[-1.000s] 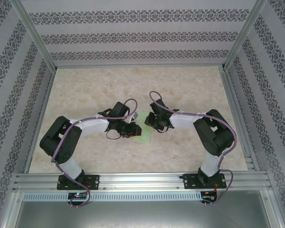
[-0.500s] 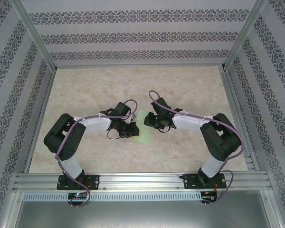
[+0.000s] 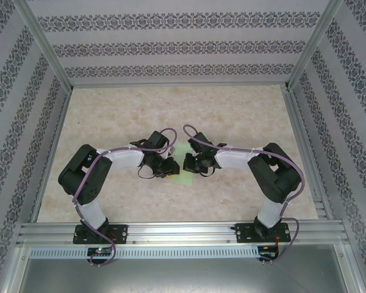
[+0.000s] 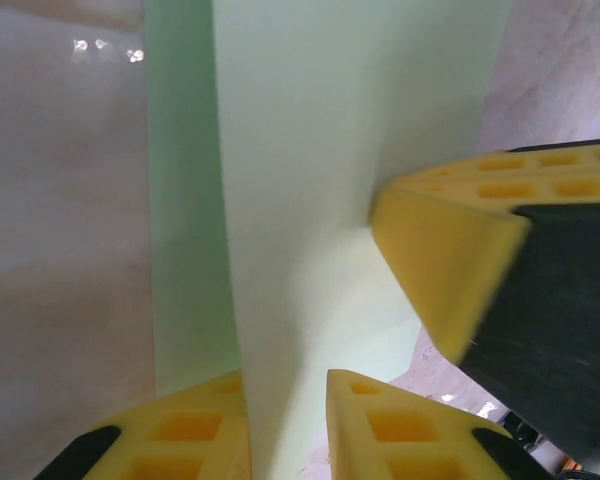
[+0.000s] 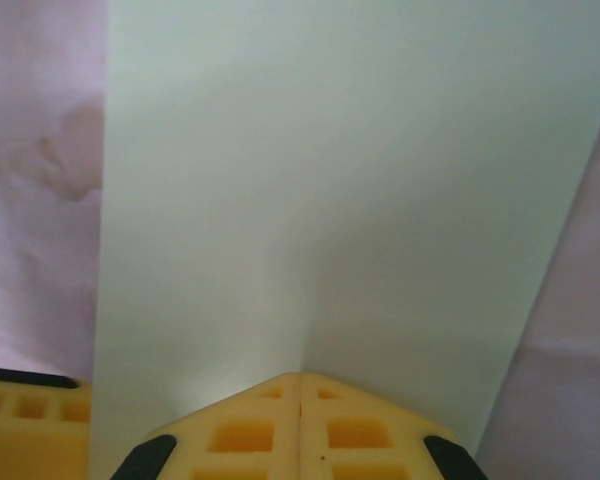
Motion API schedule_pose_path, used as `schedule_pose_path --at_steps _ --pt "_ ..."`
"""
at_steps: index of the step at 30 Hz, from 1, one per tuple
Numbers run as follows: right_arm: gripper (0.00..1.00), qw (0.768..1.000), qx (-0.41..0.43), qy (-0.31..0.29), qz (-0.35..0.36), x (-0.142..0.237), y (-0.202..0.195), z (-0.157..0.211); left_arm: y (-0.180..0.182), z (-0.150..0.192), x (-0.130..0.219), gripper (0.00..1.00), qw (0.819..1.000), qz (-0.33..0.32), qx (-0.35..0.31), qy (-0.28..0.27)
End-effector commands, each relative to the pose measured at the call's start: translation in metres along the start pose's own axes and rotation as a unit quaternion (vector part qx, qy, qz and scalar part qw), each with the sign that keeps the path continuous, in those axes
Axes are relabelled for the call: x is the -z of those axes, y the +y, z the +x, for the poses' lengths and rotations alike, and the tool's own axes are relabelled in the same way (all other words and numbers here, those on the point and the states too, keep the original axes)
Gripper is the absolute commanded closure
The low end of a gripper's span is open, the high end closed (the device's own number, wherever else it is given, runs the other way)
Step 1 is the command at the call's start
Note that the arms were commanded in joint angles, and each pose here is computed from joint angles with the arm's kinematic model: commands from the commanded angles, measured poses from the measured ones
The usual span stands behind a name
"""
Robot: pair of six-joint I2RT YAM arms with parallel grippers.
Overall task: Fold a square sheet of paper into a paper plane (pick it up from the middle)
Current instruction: Fold the paper at the center of the table.
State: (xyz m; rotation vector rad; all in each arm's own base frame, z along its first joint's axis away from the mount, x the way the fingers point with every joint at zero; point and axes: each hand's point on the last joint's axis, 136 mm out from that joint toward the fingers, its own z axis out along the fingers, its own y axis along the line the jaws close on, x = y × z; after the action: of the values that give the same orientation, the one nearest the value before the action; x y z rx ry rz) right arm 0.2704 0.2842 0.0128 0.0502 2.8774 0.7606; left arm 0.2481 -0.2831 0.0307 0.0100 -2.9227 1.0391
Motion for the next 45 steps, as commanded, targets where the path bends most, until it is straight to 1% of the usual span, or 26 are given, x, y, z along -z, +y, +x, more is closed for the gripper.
schedule_pose_path --at_steps 1,7,9,13,16,20,24,26,28,31,36,40,42,45 --pt "0.96 1.0 -0.008 0.014 0.023 -0.007 -0.013 0.008 -0.018 -0.006 0.012 0.72 0.999 0.03 -0.008 -0.011" --pt "0.95 1.0 -0.009 0.01 0.014 -0.001 -0.009 0.004 -0.041 -0.009 0.023 0.7 0.996 0.079 -0.025 -0.026" --pt "0.94 1.0 -0.008 0.002 -0.004 0.005 -0.003 0.0 -0.045 -0.011 0.026 0.7 0.995 0.084 -0.03 -0.033" --pt "0.9 0.999 -0.007 -0.028 -0.043 0.026 0.011 -0.008 -0.047 -0.012 0.024 0.71 0.995 0.092 -0.032 -0.033" --pt "0.88 0.998 -0.013 -0.045 -0.041 0.04 0.007 -0.01 -0.047 -0.015 0.021 0.71 0.994 0.095 -0.031 -0.035" --pt "0.84 0.997 -0.028 -0.062 -0.031 0.049 -0.007 -0.009 -0.049 -0.018 0.017 0.7 0.994 0.103 -0.027 -0.033" --pt "0.76 0.996 -0.035 -0.08 -0.03 0.057 -0.017 -0.007 -0.048 -0.022 0.011 0.65 0.994 0.103 -0.022 -0.033" --pt "0.69 0.995 -0.034 -0.087 -0.029 0.061 -0.022 -0.006 -0.047 -0.024 0.009 0.61 0.994 0.104 -0.02 -0.032" --pt "0.64 0.995 -0.03 -0.093 -0.03 0.064 -0.025 -0.005 -0.048 -0.026 0.007 0.56 0.994 0.106 -0.018 -0.032" --pt "0.59 0.994 -0.013 -0.097 -0.041 0.067 -0.023 -0.003 -0.047 -0.028 0.004 0.51 0.994 0.105 -0.015 -0.031" --pt "0.55 0.992 0.023 -0.088 -0.088 0.069 -0.003 -0.001 -0.043 -0.028 0.002 0.48 0.995 0.099 -0.011 -0.031" --pt "0.55 0.991 0.026 -0.075 -0.105 0.063 0.007 -0.003 -0.041 -0.029 0.003 0.6 0.995 0.092 -0.009 -0.035" --pt "0.58 0.991 0.026 -0.068 -0.115 0.058 0.013 -0.004 -0.039 -0.028 0.003 0.67 0.995 0.088 -0.007 -0.036" --pt "0.63 0.99 0.025 -0.062 -0.125 0.052 0.019 -0.006 -0.036 -0.027 0.001 0.75 0.996 0.084 -0.005 -0.033"
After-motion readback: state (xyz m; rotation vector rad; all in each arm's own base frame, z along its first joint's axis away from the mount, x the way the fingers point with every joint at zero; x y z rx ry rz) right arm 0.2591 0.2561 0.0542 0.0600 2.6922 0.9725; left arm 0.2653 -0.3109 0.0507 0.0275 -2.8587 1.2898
